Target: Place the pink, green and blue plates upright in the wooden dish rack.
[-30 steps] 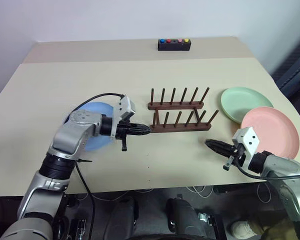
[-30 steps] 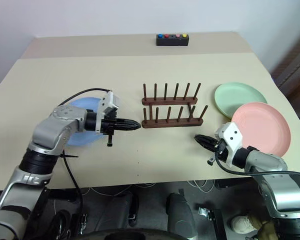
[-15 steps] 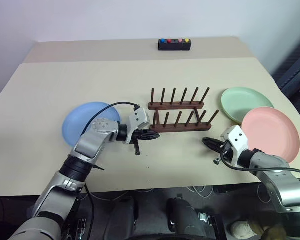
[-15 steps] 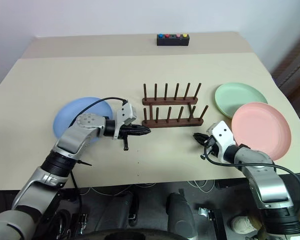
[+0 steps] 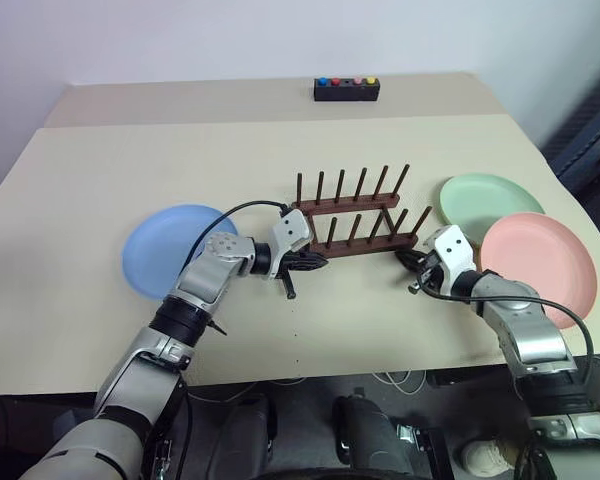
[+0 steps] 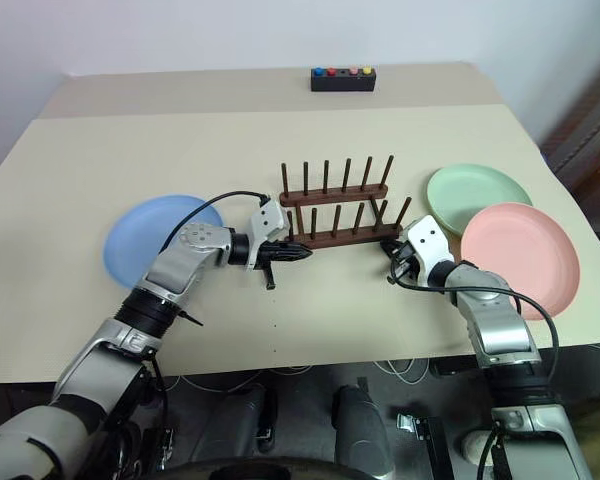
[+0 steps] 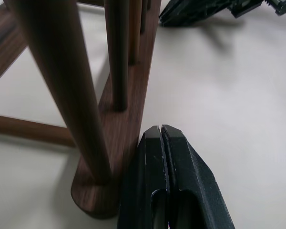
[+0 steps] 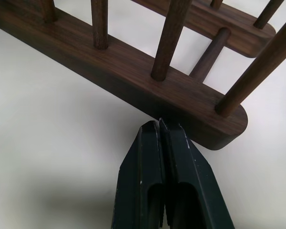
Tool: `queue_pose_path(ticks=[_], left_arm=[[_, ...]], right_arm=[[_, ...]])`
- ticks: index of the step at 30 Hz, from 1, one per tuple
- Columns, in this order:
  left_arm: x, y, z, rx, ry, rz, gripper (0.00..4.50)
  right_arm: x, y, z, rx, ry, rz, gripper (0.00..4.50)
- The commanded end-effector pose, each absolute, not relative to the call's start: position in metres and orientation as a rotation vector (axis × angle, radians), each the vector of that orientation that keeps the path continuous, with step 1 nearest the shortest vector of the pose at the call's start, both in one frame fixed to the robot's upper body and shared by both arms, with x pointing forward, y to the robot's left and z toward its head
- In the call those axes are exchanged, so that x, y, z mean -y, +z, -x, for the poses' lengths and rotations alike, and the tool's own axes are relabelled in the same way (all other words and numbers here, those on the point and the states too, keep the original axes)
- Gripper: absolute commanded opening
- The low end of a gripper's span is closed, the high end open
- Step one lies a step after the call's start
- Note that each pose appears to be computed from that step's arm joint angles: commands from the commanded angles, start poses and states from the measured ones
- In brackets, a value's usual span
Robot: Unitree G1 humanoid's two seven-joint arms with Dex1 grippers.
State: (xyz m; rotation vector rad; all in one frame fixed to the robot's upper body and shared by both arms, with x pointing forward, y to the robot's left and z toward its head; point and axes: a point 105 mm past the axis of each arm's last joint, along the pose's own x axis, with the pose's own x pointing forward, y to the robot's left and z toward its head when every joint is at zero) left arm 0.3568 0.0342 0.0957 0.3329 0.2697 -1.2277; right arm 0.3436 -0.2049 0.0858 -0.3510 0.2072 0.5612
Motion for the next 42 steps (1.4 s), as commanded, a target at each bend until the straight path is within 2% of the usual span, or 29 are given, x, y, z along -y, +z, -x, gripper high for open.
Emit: queue_pose_path(ticks=[1,11,21,42], left_arm=[[-0.039,0.113,-0.374,-0.197,-1.178,-0.351,0.0],[-0.041,0.126,-0.403,-0.157,-1.123,-0.37,0.0],[-0.034,0.122,-0.409,-0.154,-1.128,-0.373,0.0],[-0.031,0.124,-0.419,-0.123,-1.069,-0.377,0.0]], right_arm=[[0.203,0.09,-0.35,-0.18,0.56,0.371,0.06],[0.206,0.097,-0.371,-0.148,0.529,0.396,0.06],[0.204,0.104,-0.396,-0.11,0.511,0.428,0.06],[0.197,0.107,-0.413,-0.082,0.525,0.457,0.06]])
